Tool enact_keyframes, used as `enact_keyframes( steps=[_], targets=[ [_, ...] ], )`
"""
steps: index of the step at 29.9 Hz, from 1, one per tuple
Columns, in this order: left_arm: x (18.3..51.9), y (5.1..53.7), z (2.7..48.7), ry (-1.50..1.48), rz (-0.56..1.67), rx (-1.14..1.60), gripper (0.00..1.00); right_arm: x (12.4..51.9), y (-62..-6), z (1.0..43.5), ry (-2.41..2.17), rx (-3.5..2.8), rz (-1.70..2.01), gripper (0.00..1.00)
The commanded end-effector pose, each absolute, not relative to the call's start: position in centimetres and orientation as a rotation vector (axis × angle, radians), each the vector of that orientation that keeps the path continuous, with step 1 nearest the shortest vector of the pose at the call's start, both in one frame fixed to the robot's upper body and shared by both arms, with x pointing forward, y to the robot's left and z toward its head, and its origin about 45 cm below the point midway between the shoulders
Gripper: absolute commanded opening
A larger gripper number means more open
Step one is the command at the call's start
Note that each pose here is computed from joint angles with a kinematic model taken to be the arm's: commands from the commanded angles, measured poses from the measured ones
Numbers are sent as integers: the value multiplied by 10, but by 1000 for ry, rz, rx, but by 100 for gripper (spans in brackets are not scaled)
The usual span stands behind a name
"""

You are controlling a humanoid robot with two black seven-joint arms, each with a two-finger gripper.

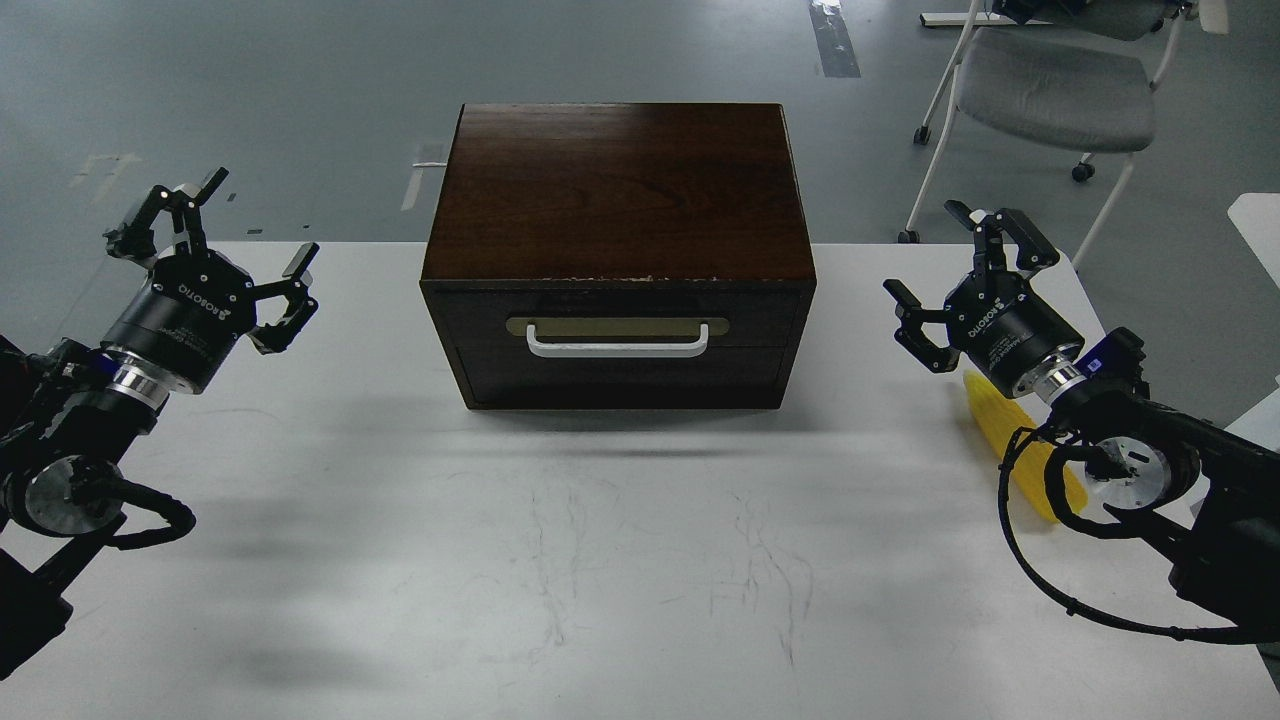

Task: Put corn in drawer with both arms
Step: 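Raise the left gripper and move it over the wooden box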

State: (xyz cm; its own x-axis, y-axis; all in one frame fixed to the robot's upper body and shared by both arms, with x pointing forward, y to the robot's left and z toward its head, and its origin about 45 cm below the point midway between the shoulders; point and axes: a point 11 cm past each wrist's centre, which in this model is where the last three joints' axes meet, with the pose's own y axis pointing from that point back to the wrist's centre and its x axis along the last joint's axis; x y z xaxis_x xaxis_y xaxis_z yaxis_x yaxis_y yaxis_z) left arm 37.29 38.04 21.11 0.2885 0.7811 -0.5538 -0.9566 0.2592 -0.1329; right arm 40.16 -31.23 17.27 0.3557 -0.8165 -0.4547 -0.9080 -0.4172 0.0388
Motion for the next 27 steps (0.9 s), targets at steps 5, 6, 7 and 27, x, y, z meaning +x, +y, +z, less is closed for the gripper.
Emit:
enact_keyframes(
  steps=[5,6,7,27],
  targets=[
    [373,377,205,430,1229,-497,98,400,-315,170,1562,-2397,613,100],
    [373,377,205,431,1228,-494,98,400,-316,171,1565,-2398,611,100],
    [373,380,205,427,1235,-487,98,400,-315,170,1568,-2397,611,100],
    [384,452,216,338,1406,-380,98,404,-327,174,1604,-2418,570,100]
  ],
)
